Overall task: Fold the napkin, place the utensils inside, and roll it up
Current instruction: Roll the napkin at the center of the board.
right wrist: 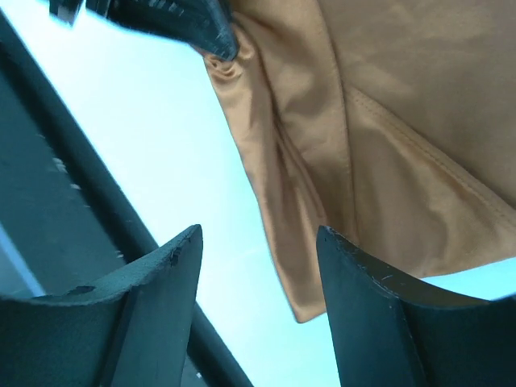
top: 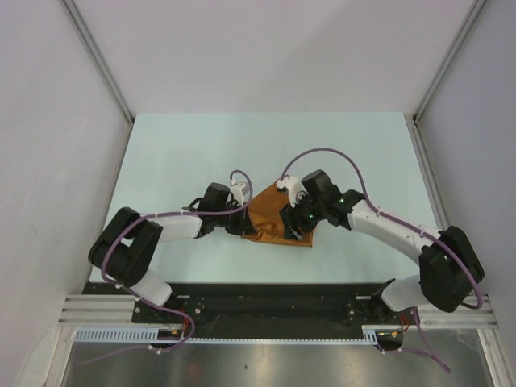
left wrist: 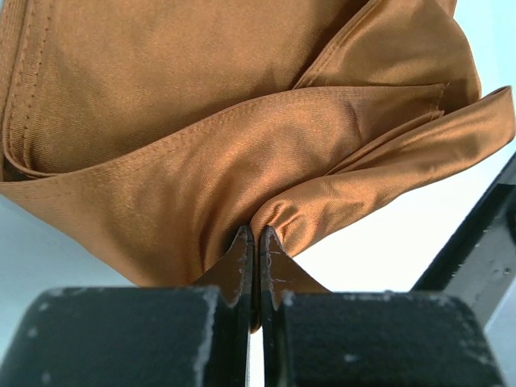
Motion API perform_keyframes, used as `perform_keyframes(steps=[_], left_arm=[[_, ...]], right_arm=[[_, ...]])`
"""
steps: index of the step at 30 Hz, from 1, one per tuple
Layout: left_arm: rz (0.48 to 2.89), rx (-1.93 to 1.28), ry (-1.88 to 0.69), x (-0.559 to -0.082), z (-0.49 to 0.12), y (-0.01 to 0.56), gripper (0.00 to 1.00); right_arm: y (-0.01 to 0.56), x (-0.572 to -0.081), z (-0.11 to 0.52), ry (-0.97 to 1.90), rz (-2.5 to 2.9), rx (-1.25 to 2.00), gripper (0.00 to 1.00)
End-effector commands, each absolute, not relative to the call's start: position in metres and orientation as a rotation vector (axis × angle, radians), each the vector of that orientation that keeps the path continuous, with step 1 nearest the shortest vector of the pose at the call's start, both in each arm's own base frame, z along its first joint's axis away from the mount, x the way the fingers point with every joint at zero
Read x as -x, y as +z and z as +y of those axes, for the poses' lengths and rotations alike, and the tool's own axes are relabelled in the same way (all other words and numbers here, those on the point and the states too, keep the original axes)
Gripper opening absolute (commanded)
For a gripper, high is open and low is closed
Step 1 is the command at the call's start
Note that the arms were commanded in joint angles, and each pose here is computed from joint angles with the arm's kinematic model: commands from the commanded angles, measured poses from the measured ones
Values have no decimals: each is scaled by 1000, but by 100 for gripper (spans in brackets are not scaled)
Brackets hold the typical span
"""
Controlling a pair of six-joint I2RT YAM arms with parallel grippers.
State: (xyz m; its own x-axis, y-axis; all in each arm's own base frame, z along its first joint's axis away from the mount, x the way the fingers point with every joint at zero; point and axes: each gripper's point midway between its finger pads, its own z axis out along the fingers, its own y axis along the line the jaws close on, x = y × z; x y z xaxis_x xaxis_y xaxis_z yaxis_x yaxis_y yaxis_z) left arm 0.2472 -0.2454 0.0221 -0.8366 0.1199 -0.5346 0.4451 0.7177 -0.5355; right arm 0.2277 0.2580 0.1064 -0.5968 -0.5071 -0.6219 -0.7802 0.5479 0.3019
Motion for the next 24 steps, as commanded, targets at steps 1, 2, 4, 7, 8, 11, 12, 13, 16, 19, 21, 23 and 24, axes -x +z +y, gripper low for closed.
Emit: perform_keyframes(steps=[1, 2, 4, 7, 8, 11, 12, 13, 16, 19, 21, 23, 24], left_arm=[[2639, -341, -793, -238, -219, -14, 0], [2647, -334, -790, -238, -218, -15, 0], [2652, -321, -799, -239, -217, -15, 0], [2657, -316, -809, -238, -217, -15, 0], [2658, -314, -810, -238, -217, -16, 0], [2660, -311, -807, -238, -216, -16, 0], [2661, -313, -806, -238, -216, -16, 0], [2661, -306, -804, -239, -215, -16, 0], [2659, -295, -808, -241, -215, -15, 0], [2659, -290, -808, -242, -214, -14, 0], [2657, -288, -808, -243, -214, -14, 0], [2654, -287, -811, -244, -214, -13, 0], [2654, -284, -812, -244, -214, -13, 0]], right_arm=[[112, -233, 260, 516, 2211, 1031, 63], [110, -233, 257, 481, 2212, 1028, 63], [101, -227, 256, 456, 2232, 1046, 63], [87, -225, 254, 414, 2273, 1070, 61], [83, -224, 254, 403, 2284, 1078, 59], [72, -223, 255, 376, 2308, 1103, 57], [68, -222, 255, 370, 2318, 1113, 56], [64, -222, 254, 363, 2331, 1116, 55], [58, -220, 254, 355, 2348, 1130, 53], [52, -220, 252, 333, 2368, 1140, 50], [47, -220, 250, 324, 2386, 1141, 48], [42, -220, 250, 329, 2407, 1151, 46], [40, -219, 250, 332, 2417, 1156, 45]])
